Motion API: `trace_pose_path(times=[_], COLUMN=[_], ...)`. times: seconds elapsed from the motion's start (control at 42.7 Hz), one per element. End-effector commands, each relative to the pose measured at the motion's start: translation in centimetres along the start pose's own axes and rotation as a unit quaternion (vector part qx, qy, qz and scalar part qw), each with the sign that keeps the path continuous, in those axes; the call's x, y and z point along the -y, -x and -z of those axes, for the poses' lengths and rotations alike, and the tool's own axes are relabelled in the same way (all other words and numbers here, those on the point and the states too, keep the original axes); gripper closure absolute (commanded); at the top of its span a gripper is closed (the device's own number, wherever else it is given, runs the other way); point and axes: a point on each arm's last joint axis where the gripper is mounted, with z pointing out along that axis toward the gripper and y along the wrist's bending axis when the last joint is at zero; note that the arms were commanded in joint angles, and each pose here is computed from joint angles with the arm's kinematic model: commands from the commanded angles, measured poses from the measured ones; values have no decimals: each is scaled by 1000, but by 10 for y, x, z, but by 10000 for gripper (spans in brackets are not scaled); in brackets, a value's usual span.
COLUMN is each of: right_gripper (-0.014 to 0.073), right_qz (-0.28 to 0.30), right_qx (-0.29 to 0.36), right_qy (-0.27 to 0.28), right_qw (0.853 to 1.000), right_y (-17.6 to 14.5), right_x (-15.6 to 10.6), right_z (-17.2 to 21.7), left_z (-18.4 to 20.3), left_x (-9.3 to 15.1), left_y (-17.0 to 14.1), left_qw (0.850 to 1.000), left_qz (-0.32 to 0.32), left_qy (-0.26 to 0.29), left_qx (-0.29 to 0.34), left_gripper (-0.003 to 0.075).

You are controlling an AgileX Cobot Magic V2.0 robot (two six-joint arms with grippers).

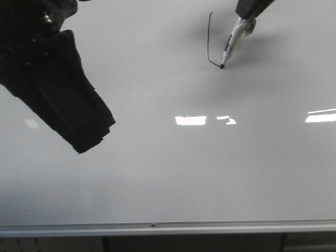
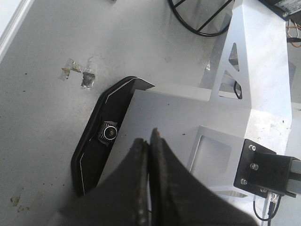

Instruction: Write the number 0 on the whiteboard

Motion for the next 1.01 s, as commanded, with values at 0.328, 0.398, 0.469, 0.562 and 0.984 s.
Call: trace_pose_path(times=[0.328, 0.398, 0.469, 0.562, 0.984], right_gripper=[662, 662, 662, 662, 662], right_qz=[34, 36, 37, 39, 11], right_qx=[102, 119, 135, 162, 252], right_qy=[-110, -116, -121, -129, -104], right_qw=[988, 986, 983, 978, 962], right_y=[32, 37, 42, 50, 67], right_x=[20, 20, 21, 22, 14], right_z=[50, 57, 62, 70, 76], left_z=[13, 13, 13, 13, 13], left_x=[14, 14, 14, 14, 14], left_y=[10, 10, 10, 10, 10], left_qw=[999, 999, 999, 999, 999], left_qz=[-11, -11, -11, -11, -11], left_qy=[-6, -6, -6, -6, -6], left_qx=[40, 40, 40, 40, 40], left_gripper=[740, 740, 740, 740, 740])
